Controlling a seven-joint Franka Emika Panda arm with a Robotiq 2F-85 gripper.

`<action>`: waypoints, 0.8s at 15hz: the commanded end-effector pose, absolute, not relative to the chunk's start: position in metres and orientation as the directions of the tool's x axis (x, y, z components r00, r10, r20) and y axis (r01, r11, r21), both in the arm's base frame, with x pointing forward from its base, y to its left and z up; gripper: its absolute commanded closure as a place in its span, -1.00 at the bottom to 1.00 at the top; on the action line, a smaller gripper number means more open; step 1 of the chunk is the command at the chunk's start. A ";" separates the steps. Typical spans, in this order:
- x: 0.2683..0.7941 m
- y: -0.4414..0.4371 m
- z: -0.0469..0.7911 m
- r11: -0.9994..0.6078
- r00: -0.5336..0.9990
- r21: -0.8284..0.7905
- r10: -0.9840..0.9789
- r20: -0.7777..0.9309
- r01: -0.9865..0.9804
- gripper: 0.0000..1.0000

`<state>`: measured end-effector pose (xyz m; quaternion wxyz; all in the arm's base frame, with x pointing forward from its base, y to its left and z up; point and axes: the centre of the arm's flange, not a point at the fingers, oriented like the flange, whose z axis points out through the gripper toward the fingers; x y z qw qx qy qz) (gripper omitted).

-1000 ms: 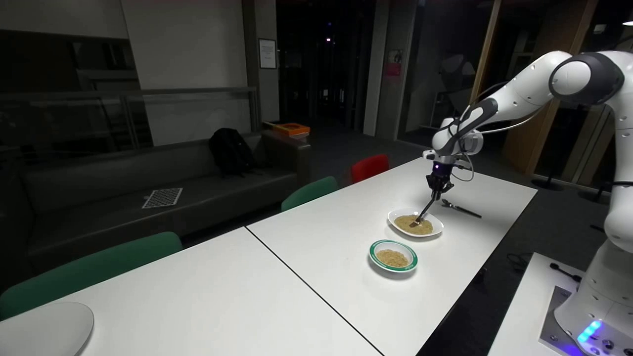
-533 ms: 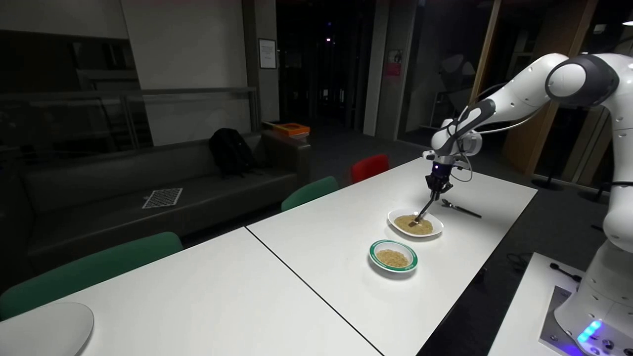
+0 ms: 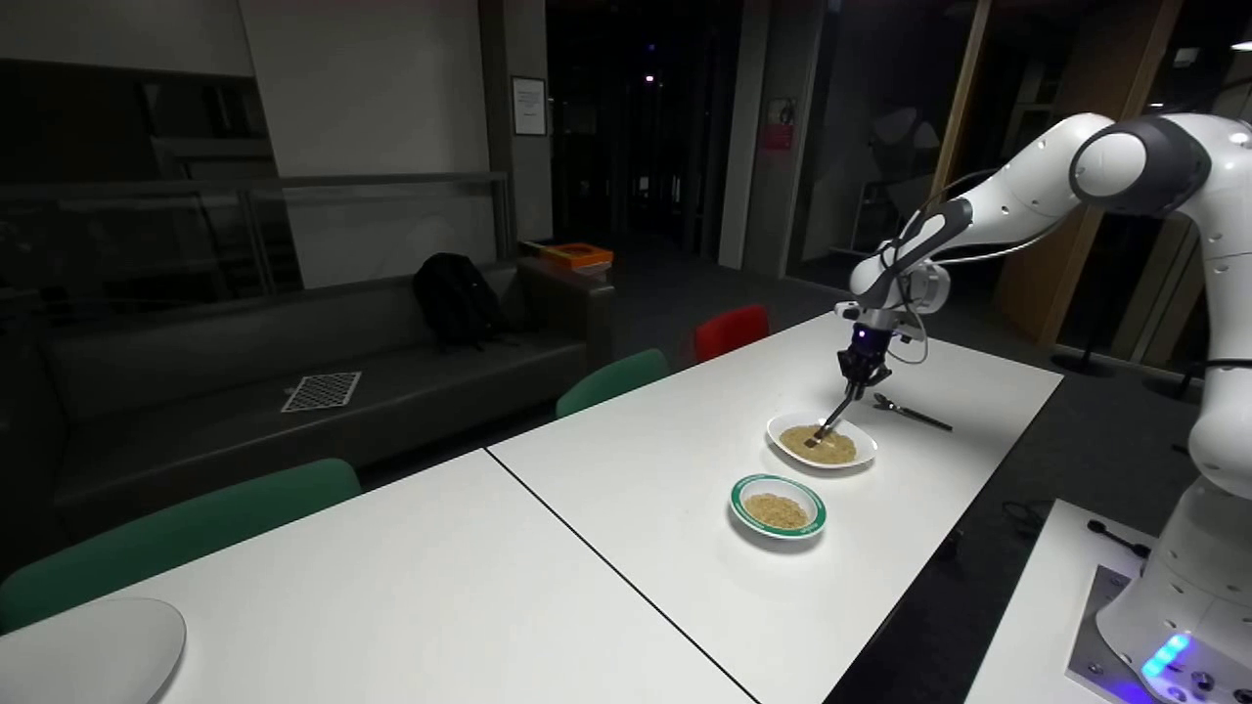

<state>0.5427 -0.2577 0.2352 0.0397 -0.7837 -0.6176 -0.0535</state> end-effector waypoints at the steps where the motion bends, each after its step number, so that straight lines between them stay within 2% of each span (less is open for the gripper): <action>1: 0.546 -0.269 0.231 -0.213 0.205 0.025 0.963 0.172 0.977 0.94; 12: 0.543 -0.285 0.221 -0.187 0.174 0.032 0.956 0.234 0.982 0.94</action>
